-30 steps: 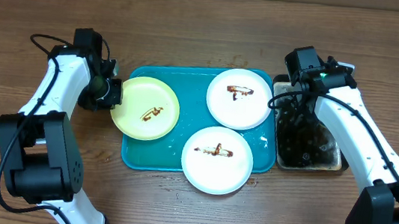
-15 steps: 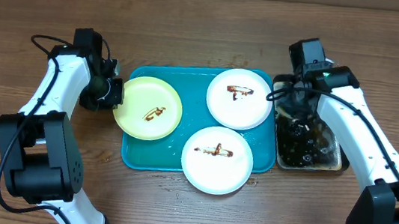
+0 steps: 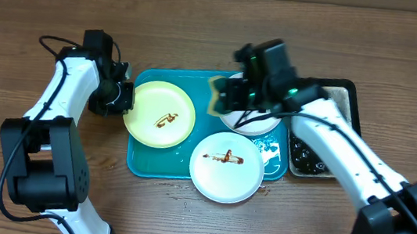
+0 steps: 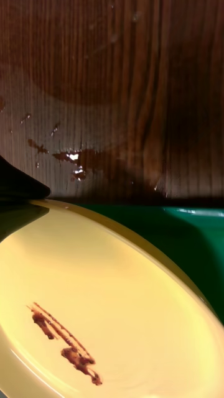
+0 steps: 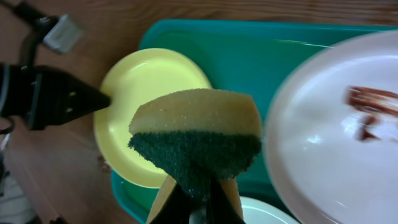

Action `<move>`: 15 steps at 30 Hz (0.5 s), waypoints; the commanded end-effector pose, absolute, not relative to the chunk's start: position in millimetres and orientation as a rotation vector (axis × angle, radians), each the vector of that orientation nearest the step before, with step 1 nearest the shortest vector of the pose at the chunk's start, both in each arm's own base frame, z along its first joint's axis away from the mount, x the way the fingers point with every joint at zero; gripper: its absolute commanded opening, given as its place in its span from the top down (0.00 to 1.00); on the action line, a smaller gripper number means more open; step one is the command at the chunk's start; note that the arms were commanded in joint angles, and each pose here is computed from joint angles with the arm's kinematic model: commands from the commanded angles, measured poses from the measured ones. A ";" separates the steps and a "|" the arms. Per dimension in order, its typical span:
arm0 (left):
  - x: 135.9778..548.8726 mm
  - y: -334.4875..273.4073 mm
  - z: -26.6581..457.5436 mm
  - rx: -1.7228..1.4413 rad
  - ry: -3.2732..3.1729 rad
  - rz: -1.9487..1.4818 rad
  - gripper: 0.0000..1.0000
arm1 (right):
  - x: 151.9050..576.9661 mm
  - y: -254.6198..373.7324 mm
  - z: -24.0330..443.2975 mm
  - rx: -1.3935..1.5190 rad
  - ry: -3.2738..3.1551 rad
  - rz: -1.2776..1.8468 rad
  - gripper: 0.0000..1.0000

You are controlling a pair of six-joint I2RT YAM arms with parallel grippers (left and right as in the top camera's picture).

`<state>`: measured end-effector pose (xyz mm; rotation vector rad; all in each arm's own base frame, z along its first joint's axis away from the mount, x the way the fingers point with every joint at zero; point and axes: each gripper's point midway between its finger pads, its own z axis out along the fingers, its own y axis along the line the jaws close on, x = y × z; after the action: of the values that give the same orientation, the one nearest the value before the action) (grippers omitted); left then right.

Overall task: Clean dirty plates on tray and stack at the side
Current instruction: 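Lift the sponge out and move it over the yellow plate, then scrub the yellow plate with the sponge while the left gripper holds it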

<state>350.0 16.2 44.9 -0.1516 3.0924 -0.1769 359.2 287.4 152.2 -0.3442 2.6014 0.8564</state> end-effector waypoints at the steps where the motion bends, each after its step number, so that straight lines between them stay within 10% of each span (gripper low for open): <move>1: 356.8 5.4 56.6 -0.080 3.057 -0.197 0.96 | 345.9 324.7 142.7 -0.471 2.586 0.916 0.96; 15: 355.6 -9.6 56.5 -0.027 3.065 -0.200 0.96 | 330.0 392.8 97.4 -0.630 2.505 0.777 0.96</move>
<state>349.3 -4.8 45.0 -0.0623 3.1024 -0.1852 320.1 390.7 102.8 -0.6420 2.5242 0.8448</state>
